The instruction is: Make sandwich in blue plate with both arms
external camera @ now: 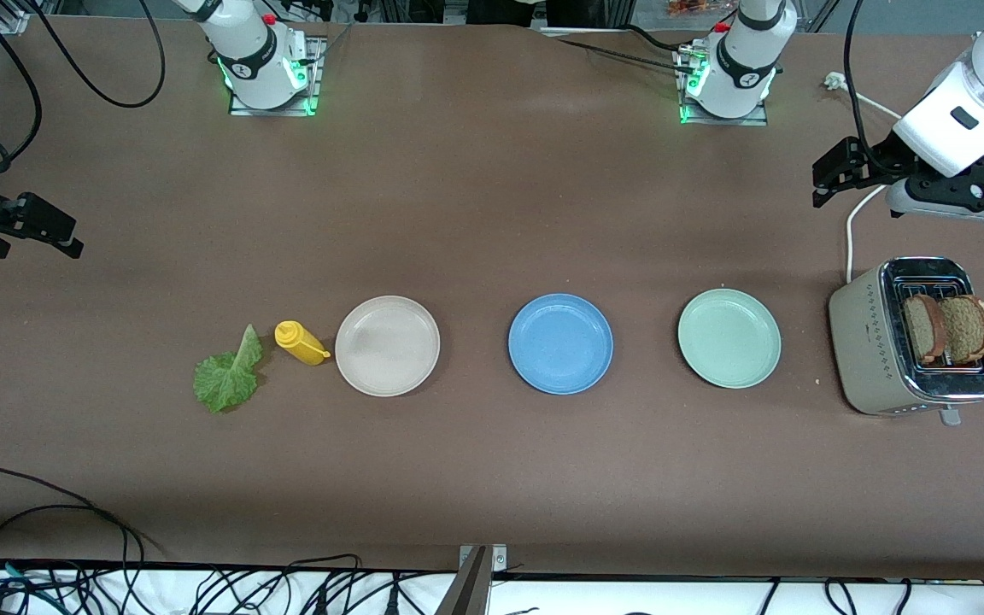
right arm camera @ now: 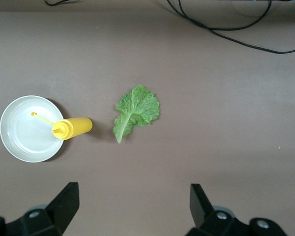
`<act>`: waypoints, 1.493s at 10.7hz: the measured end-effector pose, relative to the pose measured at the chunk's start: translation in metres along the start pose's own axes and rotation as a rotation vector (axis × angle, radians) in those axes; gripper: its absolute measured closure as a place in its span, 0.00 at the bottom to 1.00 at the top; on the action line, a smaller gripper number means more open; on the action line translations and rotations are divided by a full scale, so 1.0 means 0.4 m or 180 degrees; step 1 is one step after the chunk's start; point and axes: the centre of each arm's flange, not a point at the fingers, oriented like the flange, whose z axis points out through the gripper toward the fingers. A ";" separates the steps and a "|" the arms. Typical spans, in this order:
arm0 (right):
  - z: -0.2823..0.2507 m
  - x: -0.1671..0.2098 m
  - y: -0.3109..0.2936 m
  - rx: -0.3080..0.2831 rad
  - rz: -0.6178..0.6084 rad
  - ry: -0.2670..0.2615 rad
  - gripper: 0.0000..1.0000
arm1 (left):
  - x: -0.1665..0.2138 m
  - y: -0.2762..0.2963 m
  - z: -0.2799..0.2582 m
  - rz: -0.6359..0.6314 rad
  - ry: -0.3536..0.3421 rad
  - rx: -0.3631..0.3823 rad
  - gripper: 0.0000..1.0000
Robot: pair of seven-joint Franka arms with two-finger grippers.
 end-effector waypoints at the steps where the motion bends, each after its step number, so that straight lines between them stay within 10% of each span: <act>1: -0.001 0.000 0.000 0.0000 0.0000 0.0002 0.00 | 0.000 0.000 0.000 0.0001 0.0000 0.0000 0.00; 16: -0.013 0.002 0.012 -0.0006 0.0026 0.0033 0.00 | 0.000 -0.006 0.000 -0.0013 -0.0008 0.0000 0.00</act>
